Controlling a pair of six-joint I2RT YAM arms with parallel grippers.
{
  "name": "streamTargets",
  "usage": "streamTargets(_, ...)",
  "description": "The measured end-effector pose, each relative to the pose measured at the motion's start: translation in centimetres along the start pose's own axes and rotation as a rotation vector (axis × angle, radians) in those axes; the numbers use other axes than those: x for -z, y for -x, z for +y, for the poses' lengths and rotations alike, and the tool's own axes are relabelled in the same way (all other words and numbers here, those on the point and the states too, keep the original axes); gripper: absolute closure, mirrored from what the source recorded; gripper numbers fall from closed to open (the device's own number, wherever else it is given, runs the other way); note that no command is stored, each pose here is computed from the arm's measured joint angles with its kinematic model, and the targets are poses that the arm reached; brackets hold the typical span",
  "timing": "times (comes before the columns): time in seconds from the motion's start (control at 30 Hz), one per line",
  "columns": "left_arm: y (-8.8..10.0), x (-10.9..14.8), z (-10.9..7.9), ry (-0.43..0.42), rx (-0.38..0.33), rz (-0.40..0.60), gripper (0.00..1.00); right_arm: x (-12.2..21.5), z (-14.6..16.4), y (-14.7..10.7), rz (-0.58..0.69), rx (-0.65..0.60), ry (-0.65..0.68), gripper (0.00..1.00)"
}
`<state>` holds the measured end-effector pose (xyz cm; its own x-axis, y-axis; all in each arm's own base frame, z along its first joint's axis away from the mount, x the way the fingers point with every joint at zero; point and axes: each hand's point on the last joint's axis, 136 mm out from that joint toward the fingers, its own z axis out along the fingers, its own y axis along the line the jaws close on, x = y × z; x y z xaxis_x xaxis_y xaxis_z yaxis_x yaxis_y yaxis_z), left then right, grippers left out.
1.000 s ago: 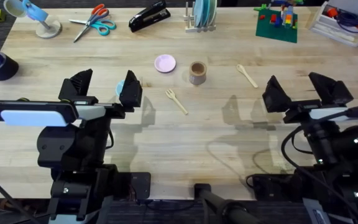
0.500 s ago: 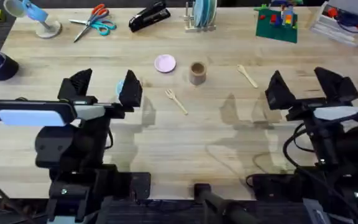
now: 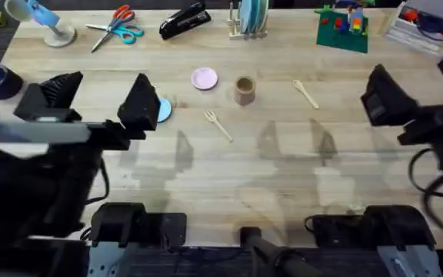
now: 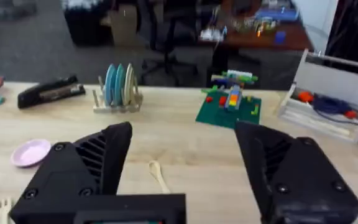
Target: Pick up a utensil and set it on the pink plate, then put the other utensil in the container.
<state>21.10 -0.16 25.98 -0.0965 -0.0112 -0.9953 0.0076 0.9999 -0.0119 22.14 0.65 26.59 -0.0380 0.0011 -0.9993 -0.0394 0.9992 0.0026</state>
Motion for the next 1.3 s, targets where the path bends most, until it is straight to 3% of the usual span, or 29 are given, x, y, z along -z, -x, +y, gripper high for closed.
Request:
streamTargets(0.37,0.6,-0.7,0.1,0.021,0.051,0.469,0.007,-0.8,0.0,1.9,0.429,-0.019,0.0,0.007)
streamTargets(0.6,-1.6,-0.8,0.1,0.034,0.051,0.83,0.007,-2.0,-0.1,0.0,0.754,-0.034,-0.001,0.008)
streamTargets(0.77,-4.1,-1.9,0.1,0.04,0.051,1.032,0.007,-3.9,-0.2,-1.9,0.896,-0.04,-0.001,0.008)
streamTargets(0.97,-6.8,-3.2,0.1,0.042,0.053,1.17,0.007,-5.0,-0.2,-4.0,0.985,-0.044,-0.001,0.006)
streamTargets(1.3,-8.4,-3.9,-0.4,0.059,0.13,1.247,0.004,-5.1,-0.2,-3.9,0.981,-0.044,-0.001,0.008)
